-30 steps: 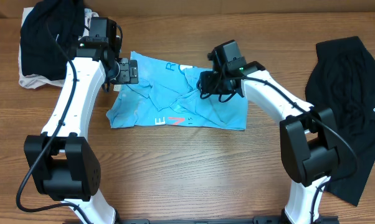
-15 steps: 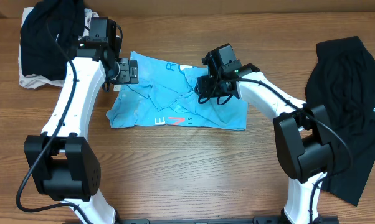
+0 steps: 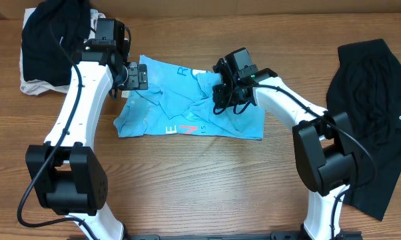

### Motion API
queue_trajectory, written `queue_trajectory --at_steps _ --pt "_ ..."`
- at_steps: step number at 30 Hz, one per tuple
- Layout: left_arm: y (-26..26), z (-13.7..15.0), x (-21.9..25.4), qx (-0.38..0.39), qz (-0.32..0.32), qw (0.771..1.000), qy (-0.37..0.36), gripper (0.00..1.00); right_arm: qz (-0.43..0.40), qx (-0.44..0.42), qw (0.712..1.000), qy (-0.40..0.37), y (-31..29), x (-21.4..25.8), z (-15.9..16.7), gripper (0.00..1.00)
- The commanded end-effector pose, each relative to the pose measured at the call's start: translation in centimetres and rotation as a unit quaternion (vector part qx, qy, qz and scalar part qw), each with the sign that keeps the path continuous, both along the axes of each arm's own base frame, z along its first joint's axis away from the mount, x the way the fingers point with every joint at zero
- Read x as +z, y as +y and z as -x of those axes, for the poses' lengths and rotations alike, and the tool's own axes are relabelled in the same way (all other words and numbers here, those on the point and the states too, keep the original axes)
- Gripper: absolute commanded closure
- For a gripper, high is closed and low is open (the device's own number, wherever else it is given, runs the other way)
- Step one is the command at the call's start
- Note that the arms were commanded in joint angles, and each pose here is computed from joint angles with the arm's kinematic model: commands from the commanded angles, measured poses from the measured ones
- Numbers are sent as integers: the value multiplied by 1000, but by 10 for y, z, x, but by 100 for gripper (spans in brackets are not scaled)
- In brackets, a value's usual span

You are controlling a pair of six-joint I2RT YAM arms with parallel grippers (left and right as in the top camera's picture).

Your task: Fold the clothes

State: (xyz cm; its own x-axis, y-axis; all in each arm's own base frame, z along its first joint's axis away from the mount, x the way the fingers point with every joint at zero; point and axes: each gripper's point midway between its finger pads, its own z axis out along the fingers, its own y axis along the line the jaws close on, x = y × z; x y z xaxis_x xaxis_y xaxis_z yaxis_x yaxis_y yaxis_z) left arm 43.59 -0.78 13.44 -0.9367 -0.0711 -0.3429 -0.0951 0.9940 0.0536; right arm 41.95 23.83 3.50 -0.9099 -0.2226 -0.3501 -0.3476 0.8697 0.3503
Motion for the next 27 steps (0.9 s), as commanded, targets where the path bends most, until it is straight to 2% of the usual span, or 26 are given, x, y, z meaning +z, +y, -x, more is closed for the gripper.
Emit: queue_trajectory --at_steps 1,4,10,14,22,23,24,25,27 --pt "5 -6 11 -3 -7 1000 -17 0 -18 3 1000 -10 -3 20 -7 96" --pt "5 -7 11 -3 -7 1000 -18 0 -37 10 999 -26 -4 52 -11 96" --pt "5 -8 12 -3 -6 1000 -20 0 -46 45 996 -57 -1 104 0 96" --pt "4 -8 12 -3 -6 1000 -20 0 -57 77 995 -32 11 108 23 96" --pt "4 -6 11 -3 -6 1000 -16 0 -52 161 985 29 65 83 86 96" --pt "4 -6 11 -3 -6 1000 -16 0 -51 170 984 31 72 81 92 94" --pt "4 -6 11 -3 -6 1000 -16 0 -49 182 982 31 81 80 99 88" --pt "4 -6 11 -3 -6 1000 -16 0 -49 194 979 31 89 79 106 77" --pt "4 -6 11 -3 -6 1000 -16 0 -50 217 974 28 105 78 120 66"
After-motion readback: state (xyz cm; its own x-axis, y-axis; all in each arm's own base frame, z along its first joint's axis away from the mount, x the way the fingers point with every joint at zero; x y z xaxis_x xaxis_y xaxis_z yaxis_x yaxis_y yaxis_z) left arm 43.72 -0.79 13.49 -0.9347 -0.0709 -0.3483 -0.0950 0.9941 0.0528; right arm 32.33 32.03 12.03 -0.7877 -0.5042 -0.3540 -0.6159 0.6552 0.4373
